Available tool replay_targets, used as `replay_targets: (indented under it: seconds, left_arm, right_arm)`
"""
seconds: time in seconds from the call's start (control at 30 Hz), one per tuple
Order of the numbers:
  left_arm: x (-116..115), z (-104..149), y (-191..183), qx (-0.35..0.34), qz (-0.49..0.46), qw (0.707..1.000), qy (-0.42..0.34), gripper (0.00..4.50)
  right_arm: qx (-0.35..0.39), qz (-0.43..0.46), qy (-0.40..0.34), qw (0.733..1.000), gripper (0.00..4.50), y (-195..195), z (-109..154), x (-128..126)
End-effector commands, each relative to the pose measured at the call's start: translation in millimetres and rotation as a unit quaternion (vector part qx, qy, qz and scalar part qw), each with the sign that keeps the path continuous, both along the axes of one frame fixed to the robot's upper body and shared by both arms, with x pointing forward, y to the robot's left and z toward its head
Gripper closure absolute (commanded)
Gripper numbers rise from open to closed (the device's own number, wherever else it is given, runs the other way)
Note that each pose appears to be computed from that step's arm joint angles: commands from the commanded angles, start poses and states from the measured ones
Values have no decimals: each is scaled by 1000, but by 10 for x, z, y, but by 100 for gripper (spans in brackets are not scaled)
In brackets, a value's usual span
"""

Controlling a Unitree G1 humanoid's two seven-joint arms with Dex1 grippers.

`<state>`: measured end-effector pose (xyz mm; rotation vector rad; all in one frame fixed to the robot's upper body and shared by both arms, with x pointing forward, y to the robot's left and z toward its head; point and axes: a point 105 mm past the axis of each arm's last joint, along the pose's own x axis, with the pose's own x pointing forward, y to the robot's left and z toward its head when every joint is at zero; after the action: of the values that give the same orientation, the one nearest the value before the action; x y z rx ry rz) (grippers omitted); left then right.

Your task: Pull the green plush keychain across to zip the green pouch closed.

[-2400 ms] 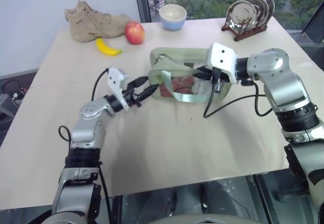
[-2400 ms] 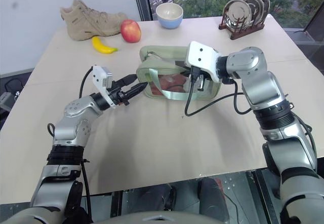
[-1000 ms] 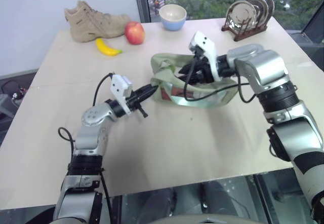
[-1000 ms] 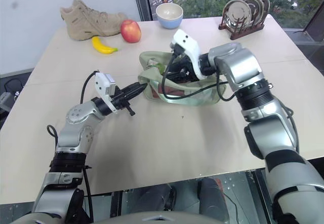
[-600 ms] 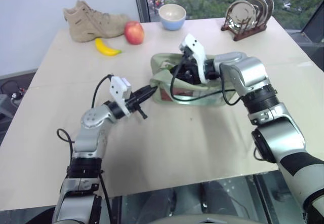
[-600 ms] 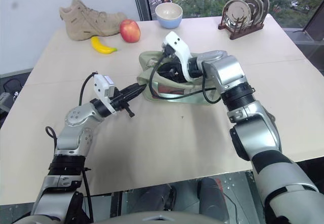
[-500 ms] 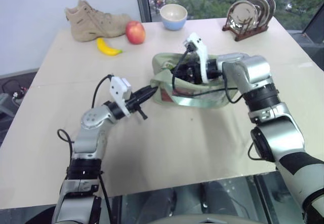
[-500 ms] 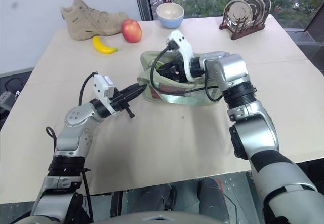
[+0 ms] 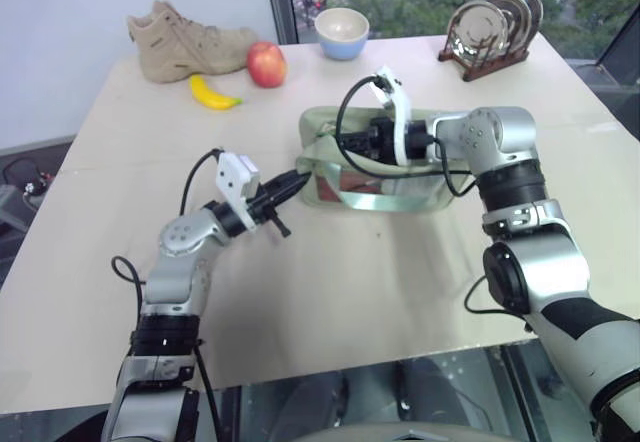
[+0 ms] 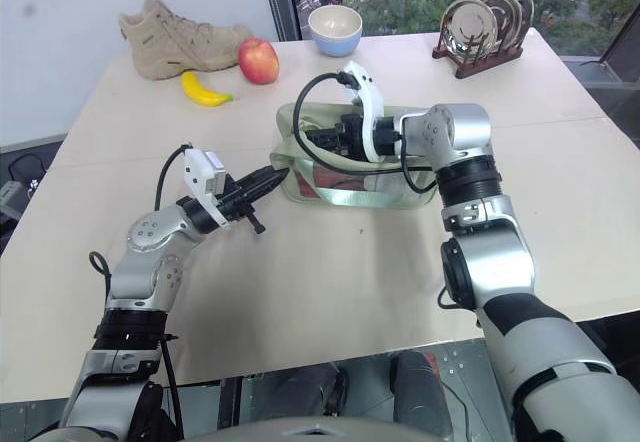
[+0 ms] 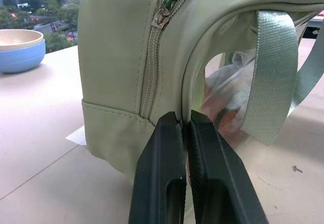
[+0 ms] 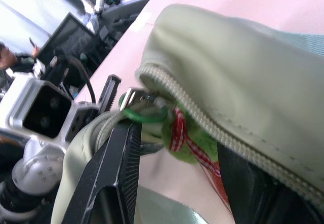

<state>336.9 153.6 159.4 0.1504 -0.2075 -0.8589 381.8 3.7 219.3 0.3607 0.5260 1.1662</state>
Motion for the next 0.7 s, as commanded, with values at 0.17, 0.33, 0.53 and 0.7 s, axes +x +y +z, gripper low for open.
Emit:
replay_targets:
  seconds: [0.17,0.33,0.53,0.7]
  left_arm:
    - [-33,167,-35,5,-8,999,-35,450]
    - [-43,169,-40,4,-8,999,-36,450]
    - [-46,171,-55,3,-7,999,-36,450]
    - [-48,168,-47,2,-5,999,-35,450]
  right_arm:
    - [9,14,-35,999,220,210,125,-89]
    - [9,14,-28,999,220,284,57,-121]
    - [12,9,-29,999,280,323,8,-132]
    - [17,4,-44,999,446,278,55,-125]
